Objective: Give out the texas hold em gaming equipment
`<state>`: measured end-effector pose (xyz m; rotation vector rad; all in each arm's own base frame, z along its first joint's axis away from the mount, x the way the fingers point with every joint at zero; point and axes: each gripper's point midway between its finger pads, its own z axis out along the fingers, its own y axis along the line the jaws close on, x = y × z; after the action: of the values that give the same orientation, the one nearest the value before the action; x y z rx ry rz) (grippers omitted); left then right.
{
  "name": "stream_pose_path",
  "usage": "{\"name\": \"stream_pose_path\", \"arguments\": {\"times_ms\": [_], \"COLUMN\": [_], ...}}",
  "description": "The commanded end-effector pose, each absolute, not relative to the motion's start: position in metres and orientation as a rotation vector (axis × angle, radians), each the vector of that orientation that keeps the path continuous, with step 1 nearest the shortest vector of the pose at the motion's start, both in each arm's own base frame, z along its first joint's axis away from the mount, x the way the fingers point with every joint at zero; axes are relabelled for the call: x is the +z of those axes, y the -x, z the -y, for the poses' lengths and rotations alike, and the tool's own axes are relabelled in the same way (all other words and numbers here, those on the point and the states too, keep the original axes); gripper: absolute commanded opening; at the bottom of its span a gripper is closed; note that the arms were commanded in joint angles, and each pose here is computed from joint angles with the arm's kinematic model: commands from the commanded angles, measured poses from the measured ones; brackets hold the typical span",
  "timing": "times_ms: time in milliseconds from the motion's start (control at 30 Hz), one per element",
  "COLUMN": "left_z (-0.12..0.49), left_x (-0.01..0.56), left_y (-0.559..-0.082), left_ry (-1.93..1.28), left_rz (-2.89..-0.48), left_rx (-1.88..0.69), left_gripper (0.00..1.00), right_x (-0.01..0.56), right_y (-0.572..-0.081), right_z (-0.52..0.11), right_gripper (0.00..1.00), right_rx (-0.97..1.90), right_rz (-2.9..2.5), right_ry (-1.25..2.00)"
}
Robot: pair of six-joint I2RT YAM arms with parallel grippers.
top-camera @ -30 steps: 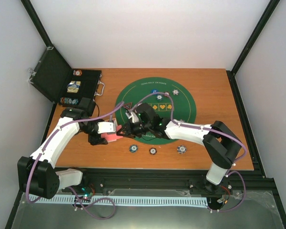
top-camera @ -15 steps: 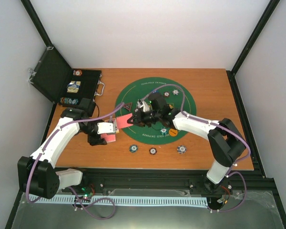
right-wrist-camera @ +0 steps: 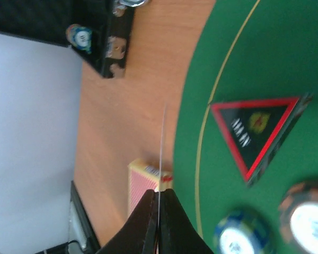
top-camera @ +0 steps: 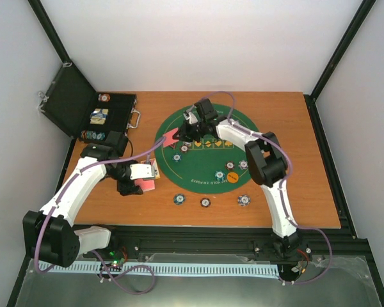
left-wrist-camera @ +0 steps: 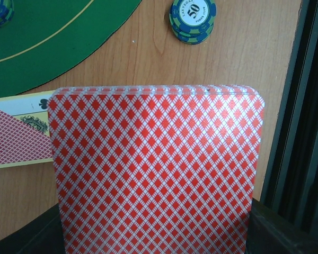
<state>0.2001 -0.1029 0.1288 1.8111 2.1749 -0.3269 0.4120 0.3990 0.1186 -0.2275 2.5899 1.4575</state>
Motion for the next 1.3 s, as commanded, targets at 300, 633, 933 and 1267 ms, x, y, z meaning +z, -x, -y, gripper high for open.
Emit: {"name": "stream_pose_path", "arguments": {"times_ms": [300,633,933,1267], "left_z": [0.106,0.105,0.106,0.107], "left_x": [0.152,0.15,0.155,0.153], "left_y": [-0.2,-0.196,-0.197,-0.197], "left_ry": [-1.772,-1.768,-1.75,-1.744], "left_rz": [-2.14,-2.148,-2.14,-2.148], "left_rx": [-0.311,-0.309,-0.308,-0.323], "left_gripper": [0.01,0.01,0.01,0.01], "right_x": [0.07,0.101,0.166,0.178], "right_y": [-0.461,-0.462,-0.417,-0.257], "right_z": [-0.405,-0.375,-0.36,-0.392], "right_gripper": [0.05,0.37,0.41,0.71], "right_rx": [1.277,1.171,1.282,1.633], "right_rz": [-2.732,-2.714,-2.574,-2.427], "right_ry": [0.253,0.245,0.237,0.284]}}
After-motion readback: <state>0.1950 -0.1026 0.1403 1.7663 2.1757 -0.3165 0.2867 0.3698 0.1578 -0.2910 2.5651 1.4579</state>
